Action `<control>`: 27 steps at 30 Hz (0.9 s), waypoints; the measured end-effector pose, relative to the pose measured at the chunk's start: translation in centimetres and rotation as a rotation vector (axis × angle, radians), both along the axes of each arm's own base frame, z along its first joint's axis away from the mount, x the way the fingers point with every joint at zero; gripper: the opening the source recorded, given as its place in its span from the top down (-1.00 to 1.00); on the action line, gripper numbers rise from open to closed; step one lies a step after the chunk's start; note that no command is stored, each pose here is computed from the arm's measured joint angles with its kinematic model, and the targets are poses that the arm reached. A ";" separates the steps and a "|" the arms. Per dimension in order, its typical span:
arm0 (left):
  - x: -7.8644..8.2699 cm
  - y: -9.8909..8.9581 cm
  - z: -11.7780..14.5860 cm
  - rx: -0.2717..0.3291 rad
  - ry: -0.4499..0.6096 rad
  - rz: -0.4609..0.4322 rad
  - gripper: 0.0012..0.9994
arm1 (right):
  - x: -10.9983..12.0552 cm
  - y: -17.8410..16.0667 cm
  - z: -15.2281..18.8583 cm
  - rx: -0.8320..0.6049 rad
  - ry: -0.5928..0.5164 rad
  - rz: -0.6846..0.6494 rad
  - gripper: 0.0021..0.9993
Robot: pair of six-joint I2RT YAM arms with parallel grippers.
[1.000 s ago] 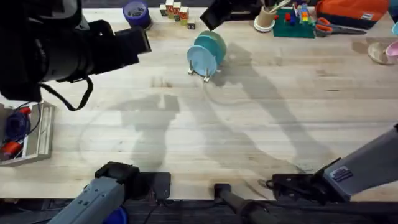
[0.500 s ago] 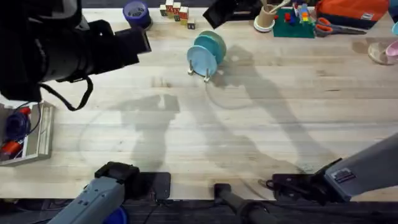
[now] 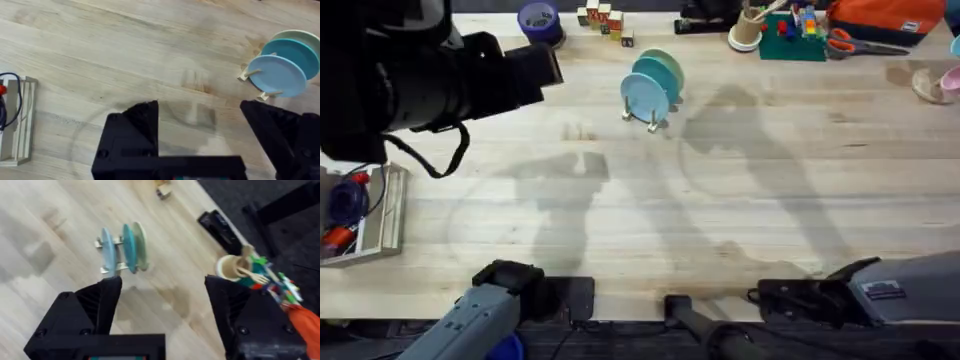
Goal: Pick up the plates from the table one by one and place each into a slot on the dish rack.
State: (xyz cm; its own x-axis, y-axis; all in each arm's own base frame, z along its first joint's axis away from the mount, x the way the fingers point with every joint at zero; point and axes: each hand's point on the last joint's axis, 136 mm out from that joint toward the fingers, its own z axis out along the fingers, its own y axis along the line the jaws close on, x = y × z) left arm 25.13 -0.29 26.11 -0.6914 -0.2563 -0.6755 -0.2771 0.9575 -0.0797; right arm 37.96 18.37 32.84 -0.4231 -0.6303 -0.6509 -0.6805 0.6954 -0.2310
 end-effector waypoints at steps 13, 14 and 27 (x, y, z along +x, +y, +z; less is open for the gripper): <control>0.0 0.0 0.0 0.000 0.000 0.000 -0.99 | -2.2 -8.2 3.9 0.046 -0.207 -0.157 -0.99; 0.0 0.0 0.0 0.000 0.000 0.000 -0.99 | -2.4 -8.5 3.7 0.048 -0.215 -0.163 -0.99; 0.0 0.0 0.0 0.000 0.000 0.000 -0.99 | -6.8 -10.2 -1.2 0.082 -0.213 -0.212 -0.99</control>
State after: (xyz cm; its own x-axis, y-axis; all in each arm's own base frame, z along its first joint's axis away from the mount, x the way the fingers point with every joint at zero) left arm 25.14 -0.28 26.11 -0.6910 -0.2566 -0.6758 -0.2775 0.9574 -0.0798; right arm 31.13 8.14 31.68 -0.3882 -0.4843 -0.7840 -0.4607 0.8388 -0.2901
